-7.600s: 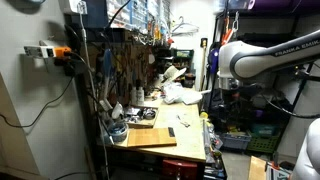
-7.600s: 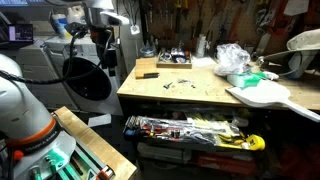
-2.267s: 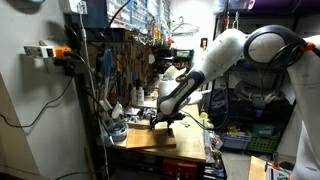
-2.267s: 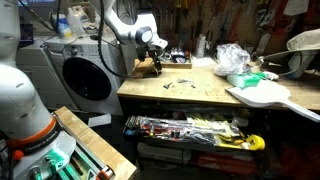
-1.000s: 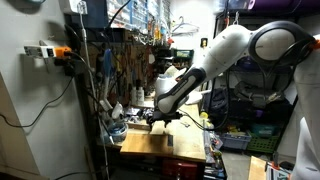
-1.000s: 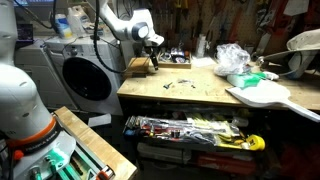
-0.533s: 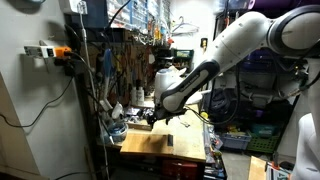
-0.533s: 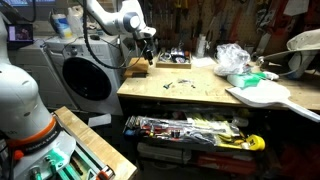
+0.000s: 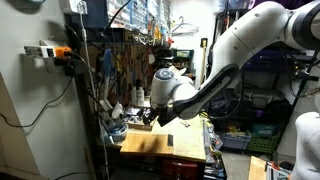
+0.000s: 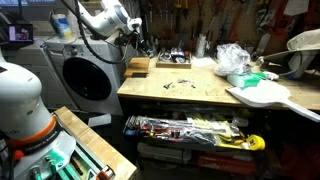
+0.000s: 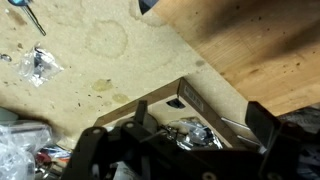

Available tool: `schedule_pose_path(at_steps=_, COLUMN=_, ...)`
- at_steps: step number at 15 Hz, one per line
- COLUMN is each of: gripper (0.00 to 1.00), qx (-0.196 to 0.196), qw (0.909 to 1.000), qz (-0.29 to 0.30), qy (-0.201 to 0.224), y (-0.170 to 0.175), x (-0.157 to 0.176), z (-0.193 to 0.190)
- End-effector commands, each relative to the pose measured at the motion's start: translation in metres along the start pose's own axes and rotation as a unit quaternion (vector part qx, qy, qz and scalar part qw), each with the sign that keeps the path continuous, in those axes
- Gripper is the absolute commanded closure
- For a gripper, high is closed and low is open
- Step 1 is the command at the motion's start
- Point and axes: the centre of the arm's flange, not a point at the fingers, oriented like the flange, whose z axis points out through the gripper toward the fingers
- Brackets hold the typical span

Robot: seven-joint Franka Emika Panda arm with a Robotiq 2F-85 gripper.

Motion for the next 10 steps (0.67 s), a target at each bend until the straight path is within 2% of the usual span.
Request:
schedule_pose_path(at_steps=1, gripper=0.00, qx=0.000, qw=1.0000, qz=0.000, qy=0.005, y=-0.001, x=-0.002, z=-0.001)
schedule_pose_path(at_steps=5, gripper=0.00, qx=0.000, qw=1.0000, qz=-0.001, qy=0.007, y=-0.001, x=-0.003, z=-0.001)
schedule_pose_path(at_steps=6, gripper=0.00, qx=-0.022, qw=0.9997, qz=-0.009, qy=-0.010, y=-0.003, x=-0.004, z=0.001)
schedule_pose_path(at_steps=7, gripper=0.00, qx=-0.023, qw=0.9991, qz=-0.029, qy=-0.020, y=-0.014, x=-0.006, z=0.001)
schedule_pose_path(at_steps=10, gripper=0.00, qx=-0.066, qw=0.9921, qz=-0.094, qy=-0.051, y=-0.056, x=-0.022, z=-0.003)
